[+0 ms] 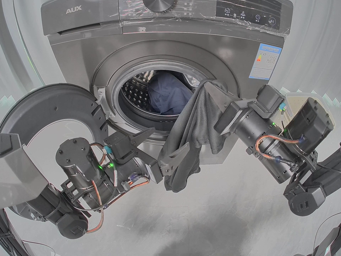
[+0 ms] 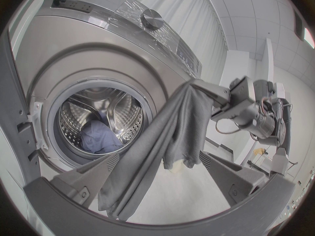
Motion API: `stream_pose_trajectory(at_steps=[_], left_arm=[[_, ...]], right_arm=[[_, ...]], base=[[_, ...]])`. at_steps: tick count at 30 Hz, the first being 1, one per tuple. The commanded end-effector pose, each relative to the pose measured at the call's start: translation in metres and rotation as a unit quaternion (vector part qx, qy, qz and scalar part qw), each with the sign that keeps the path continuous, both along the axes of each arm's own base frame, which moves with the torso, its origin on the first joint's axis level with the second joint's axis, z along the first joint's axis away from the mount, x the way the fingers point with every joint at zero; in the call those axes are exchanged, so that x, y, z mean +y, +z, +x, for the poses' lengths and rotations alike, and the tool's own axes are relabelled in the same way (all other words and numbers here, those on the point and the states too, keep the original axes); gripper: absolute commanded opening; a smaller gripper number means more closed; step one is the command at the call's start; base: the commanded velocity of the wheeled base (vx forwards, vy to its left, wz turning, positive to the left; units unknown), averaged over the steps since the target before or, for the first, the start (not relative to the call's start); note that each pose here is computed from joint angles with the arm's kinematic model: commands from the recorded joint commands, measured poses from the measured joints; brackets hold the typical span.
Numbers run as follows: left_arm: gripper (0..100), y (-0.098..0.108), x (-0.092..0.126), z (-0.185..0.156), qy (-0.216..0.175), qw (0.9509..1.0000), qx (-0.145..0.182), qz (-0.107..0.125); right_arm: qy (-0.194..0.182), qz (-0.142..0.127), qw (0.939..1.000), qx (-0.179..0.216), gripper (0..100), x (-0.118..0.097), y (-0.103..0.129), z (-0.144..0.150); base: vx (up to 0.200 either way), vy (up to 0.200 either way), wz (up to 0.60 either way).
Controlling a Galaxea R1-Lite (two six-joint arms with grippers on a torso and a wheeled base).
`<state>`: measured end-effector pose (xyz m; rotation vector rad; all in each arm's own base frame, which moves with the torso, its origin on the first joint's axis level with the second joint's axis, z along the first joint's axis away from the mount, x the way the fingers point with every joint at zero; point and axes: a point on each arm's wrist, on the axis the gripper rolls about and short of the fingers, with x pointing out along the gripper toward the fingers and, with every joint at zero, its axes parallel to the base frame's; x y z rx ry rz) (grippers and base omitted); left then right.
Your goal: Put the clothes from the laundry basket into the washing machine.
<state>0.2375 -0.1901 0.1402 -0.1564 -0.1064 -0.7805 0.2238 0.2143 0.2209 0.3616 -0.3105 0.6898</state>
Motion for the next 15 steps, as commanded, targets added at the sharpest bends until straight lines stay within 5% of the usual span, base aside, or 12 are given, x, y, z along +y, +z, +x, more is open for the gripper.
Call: stream_pose_trajectory(at_steps=[1, 15], left_arm=[[100, -0.011, -0.009, 0.005, -0.005, 0.9998, 0.006, 0.016], [100, -0.001, -0.018, 0.022, 0.005, 0.9995, -0.030, 0.005]], right_arm=[[0.003, -0.003, 0.9999, 0.013, 0, 0.015, -0.010, 0.009], [0.010, 0.004, 0.9992, 0.038, 0, 0.049, -0.025, 0.022]], base=[[0.000, 0.000, 0.00], [0.000, 0.000, 0.00]])
